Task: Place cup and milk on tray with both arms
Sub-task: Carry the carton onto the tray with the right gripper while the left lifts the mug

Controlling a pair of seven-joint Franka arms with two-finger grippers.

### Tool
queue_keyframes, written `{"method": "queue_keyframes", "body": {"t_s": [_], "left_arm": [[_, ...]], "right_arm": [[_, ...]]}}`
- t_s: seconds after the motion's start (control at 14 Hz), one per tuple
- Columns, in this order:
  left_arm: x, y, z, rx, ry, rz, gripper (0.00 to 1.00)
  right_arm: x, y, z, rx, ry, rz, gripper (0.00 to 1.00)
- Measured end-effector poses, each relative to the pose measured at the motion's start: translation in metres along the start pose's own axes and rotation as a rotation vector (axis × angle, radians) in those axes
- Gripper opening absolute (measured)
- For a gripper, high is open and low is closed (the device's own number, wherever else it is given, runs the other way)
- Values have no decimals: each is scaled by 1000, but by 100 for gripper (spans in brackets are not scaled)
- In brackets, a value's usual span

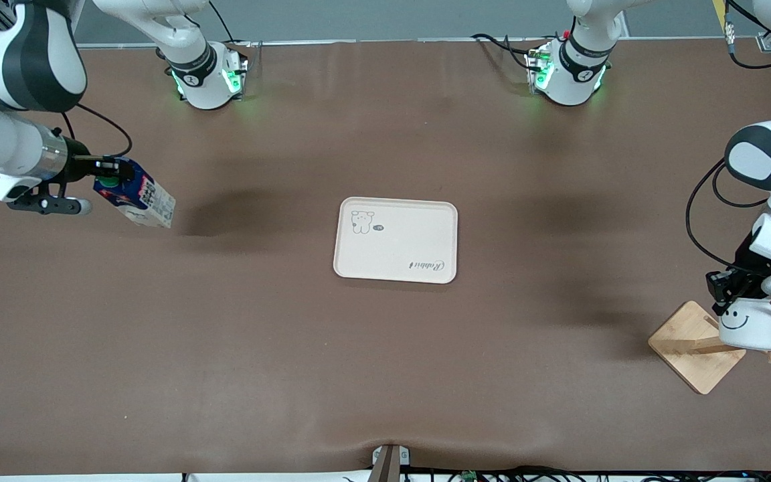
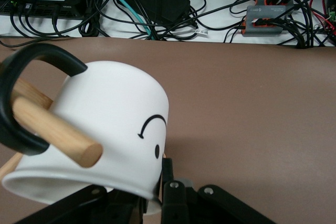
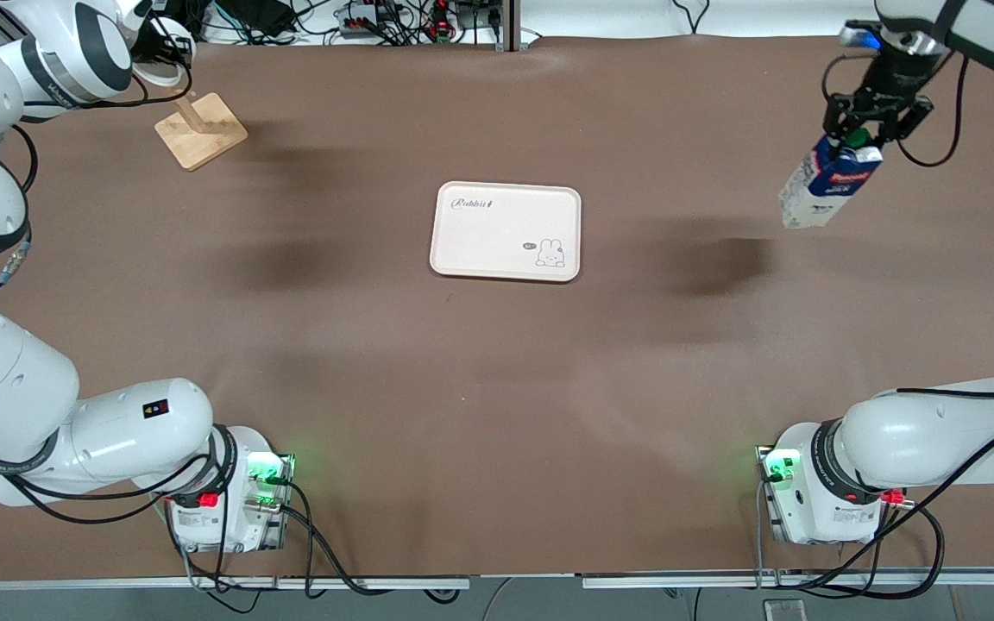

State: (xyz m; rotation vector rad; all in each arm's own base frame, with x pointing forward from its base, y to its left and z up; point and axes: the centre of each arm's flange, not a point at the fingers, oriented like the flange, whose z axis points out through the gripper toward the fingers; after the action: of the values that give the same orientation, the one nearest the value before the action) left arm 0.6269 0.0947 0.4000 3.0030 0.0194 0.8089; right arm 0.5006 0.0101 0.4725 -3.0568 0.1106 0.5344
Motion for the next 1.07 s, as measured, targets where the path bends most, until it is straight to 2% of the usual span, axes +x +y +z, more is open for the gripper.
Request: {"method": "queue_keyframes", "body": {"t_s": [0.14, 0.21, 0.5, 0.57, 0.79, 1.07], "left_arm": [[1, 2, -3, -1, 4, 22, 11], [2, 3, -4, -1, 7, 38, 11], [5, 8, -14, 0, 18, 83, 11], [5, 9, -16, -2, 16, 86, 11], [5, 17, -22, -12, 3, 97, 11], [6, 26, -31, -27, -27, 111, 11]], "right_arm": [[2, -32, -16, 45, -20, -9, 59], [4, -54, -22, 46, -21, -7, 59], [3, -191, -18, -23, -8, 58, 59], [1, -227, -12, -24, -12, 71, 59], [11, -302, 12, 63, -74, 126, 59], [36, -357, 46, 122, -21, 115, 59]]}}
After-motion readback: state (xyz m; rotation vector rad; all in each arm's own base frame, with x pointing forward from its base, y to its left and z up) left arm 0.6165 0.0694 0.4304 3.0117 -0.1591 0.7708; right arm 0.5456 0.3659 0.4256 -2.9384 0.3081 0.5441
